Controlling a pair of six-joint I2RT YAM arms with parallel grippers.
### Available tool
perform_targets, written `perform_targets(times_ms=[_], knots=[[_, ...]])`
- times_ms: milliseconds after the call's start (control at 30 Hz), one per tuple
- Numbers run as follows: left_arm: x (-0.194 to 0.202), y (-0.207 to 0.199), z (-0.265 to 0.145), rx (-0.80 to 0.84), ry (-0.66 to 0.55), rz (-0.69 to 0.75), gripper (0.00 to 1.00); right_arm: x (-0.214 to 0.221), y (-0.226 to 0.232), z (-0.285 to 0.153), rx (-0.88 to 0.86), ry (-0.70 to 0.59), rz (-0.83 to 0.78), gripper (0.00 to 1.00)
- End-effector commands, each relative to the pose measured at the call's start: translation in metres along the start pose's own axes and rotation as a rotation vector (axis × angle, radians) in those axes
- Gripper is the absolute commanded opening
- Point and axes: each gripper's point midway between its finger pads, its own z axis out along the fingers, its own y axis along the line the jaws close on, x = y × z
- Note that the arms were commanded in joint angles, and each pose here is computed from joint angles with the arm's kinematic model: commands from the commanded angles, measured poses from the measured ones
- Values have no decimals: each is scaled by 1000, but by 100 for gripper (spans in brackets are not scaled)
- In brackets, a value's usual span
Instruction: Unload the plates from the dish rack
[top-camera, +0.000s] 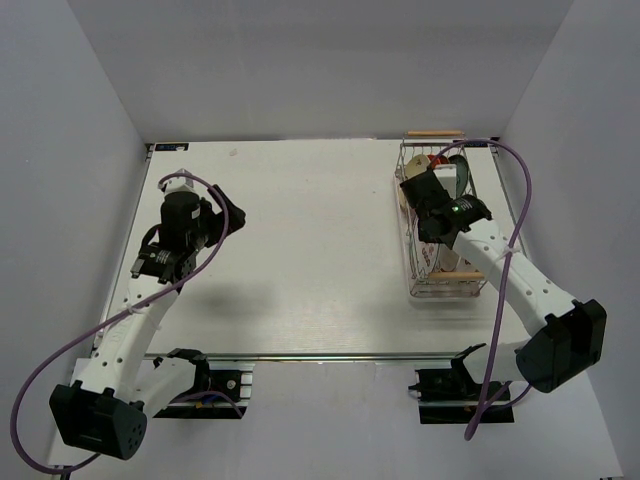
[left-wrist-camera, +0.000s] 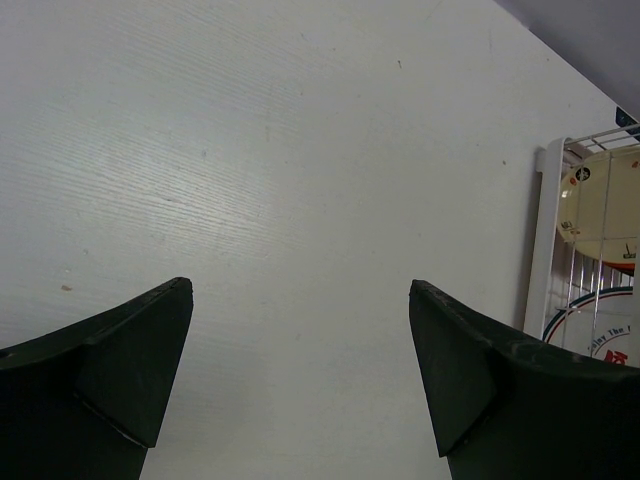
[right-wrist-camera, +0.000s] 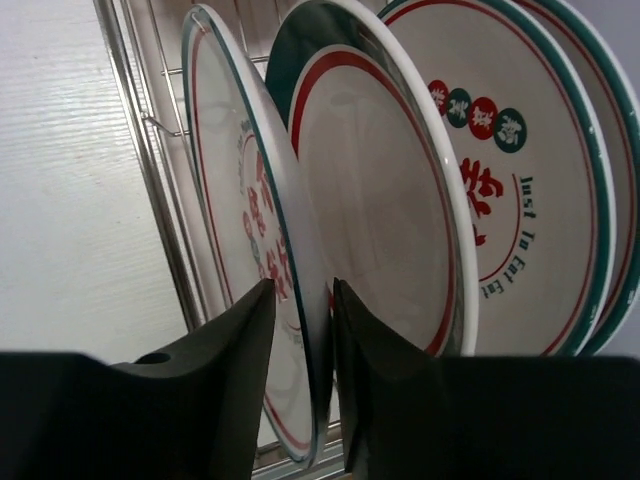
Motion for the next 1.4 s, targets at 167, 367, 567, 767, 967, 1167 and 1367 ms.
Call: perform_targets(times_ms=[167, 367, 567, 767, 967, 1167, 1367], knots=[[-2, -6, 0, 20, 2, 5, 98, -20, -13, -4, 60, -52, -32, 12], [-1, -5, 1, 16, 5, 4, 98, -44, -16, -14, 54, -99, -90, 0], [-2, -5, -1, 20, 0, 5, 98, -85, -28, -46, 49, -206, -93, 0], [-4, -11, -2, 40, 6, 9, 98, -134, -51, -96, 40, -366, -20, 0], [-2, -35, -8, 160, 54, 34, 98, -164, -11, -126, -257, -527, 28, 0], [1, -74, -20, 399, 86, 73, 98, -138, 89, -124, -741, -460, -3, 0], [22, -101, -30, 611, 175, 105, 98, -124, 136, -129, -1008, -420, 64, 0]])
